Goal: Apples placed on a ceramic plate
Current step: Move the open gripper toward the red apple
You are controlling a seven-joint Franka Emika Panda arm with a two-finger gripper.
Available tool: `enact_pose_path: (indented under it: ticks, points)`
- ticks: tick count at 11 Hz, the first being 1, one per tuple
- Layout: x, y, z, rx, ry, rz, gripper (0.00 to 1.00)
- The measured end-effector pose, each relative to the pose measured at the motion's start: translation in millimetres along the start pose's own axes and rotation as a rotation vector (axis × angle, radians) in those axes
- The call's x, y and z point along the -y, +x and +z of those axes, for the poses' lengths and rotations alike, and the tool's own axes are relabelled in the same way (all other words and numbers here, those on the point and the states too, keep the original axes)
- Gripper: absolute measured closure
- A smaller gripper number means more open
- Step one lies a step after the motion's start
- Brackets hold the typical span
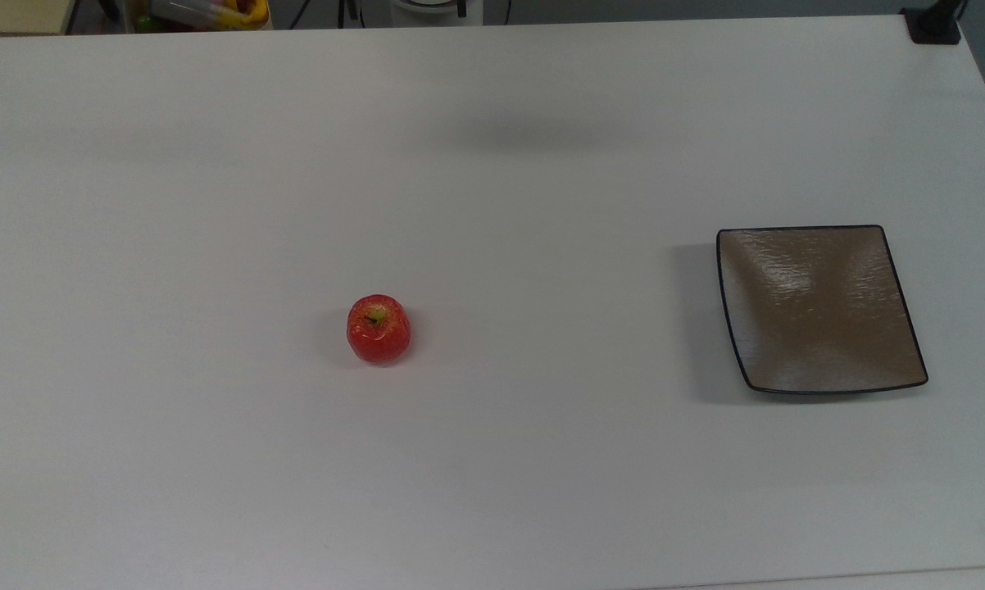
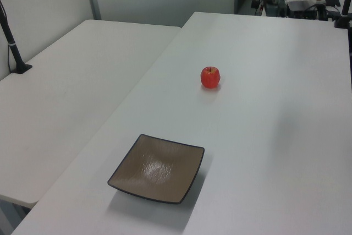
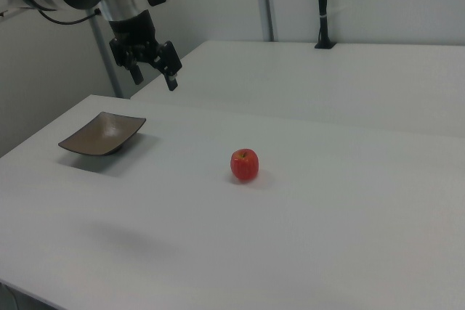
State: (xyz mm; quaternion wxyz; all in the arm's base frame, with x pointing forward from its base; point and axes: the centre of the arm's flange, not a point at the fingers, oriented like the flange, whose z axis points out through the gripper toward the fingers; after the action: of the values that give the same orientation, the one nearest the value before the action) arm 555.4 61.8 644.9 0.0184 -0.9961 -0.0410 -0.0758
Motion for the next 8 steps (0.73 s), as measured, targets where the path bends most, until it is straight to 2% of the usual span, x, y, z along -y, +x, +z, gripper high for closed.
enact_pose_path:
  ticks: [8]
  points:
    - [0.3, -2.4, 5.2, 0.012, 0.0, -0.001, 0.0]
